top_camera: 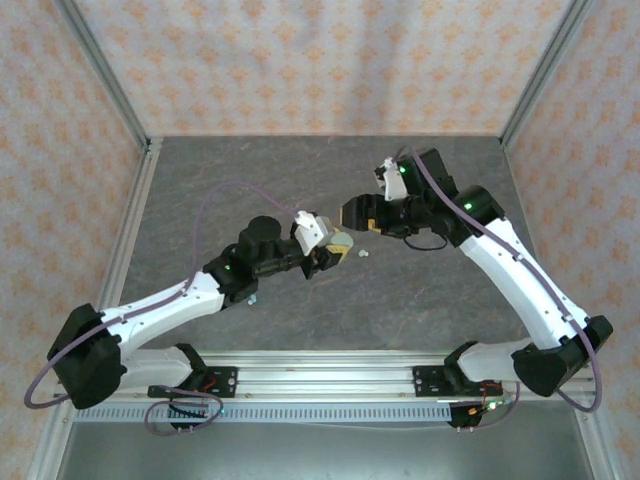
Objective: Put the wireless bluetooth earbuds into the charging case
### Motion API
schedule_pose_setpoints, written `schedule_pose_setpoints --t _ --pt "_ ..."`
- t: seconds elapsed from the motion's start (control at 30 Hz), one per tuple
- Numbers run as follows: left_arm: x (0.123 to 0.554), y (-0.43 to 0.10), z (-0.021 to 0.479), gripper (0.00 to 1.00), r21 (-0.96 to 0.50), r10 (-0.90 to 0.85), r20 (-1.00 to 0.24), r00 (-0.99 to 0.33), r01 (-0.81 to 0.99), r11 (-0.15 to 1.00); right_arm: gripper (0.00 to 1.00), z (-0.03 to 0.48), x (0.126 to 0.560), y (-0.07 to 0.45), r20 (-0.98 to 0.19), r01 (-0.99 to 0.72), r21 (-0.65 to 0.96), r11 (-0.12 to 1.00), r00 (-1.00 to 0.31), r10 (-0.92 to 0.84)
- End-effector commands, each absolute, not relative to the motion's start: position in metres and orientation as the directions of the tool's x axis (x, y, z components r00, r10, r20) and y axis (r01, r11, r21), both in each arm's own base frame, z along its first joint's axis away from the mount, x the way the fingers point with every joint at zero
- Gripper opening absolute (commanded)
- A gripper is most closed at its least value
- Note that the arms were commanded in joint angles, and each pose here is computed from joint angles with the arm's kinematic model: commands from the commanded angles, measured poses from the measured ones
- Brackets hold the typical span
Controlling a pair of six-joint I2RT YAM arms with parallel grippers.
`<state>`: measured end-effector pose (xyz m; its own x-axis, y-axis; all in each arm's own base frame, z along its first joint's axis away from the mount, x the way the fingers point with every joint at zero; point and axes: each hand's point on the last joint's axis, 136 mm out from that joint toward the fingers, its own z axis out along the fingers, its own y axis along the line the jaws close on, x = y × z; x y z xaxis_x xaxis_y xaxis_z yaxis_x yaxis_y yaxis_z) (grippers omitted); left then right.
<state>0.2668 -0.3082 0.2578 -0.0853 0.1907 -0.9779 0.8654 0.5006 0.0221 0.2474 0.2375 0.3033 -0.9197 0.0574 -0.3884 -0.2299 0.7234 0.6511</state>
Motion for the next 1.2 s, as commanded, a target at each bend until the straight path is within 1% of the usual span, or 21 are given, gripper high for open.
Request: schedule_pose_setpoints --t 0.0,0.07,0.33,0.5,0.7,0.93,1.17 --pt "0.27 -0.295 0.29 0.28 -0.018 0.069 -0.996 -0.064 0.849 0.528 0.77 0.318 0.251 0.248 -0.334 -0.178 0.785 0.594 -0.928 0.163" --pt "0.27 -0.289 0.301 0.28 -0.03 0.033 -0.998 -0.057 0.845 0.534 0.77 0.318 0.251 0.254 -0.299 -0.161 0.828 0.538 -0.937 0.181" --pt "0.26 -0.287 0.34 0.28 -0.043 -0.073 -0.997 -0.007 0.865 0.5 0.76 0.318 0.248 0.272 -0.209 -0.123 0.904 0.409 -0.963 0.173" --pt "0.258 -0.288 0.354 0.28 -0.062 -0.124 -0.992 -0.002 0.874 0.483 0.69 0.323 0.247 0.279 -0.177 -0.112 0.932 0.346 -0.97 0.164" --pt "0.263 -0.29 0.356 0.28 -0.084 -0.15 -0.989 -0.011 0.87 0.486 0.55 0.331 0.244 0.285 -0.151 -0.107 0.956 0.274 -0.978 0.146" --pt "0.27 -0.292 0.351 0.28 -0.104 -0.148 -0.988 -0.033 0.859 0.501 0.32 0.334 0.241 0.288 -0.144 -0.11 0.964 0.243 -0.982 0.125" --pt "0.282 -0.29 0.336 0.3 -0.13 -0.111 -0.99 -0.083 0.83 0.542 0.18 0.338 0.242 0.289 -0.148 -0.117 0.968 0.224 -0.981 0.128"
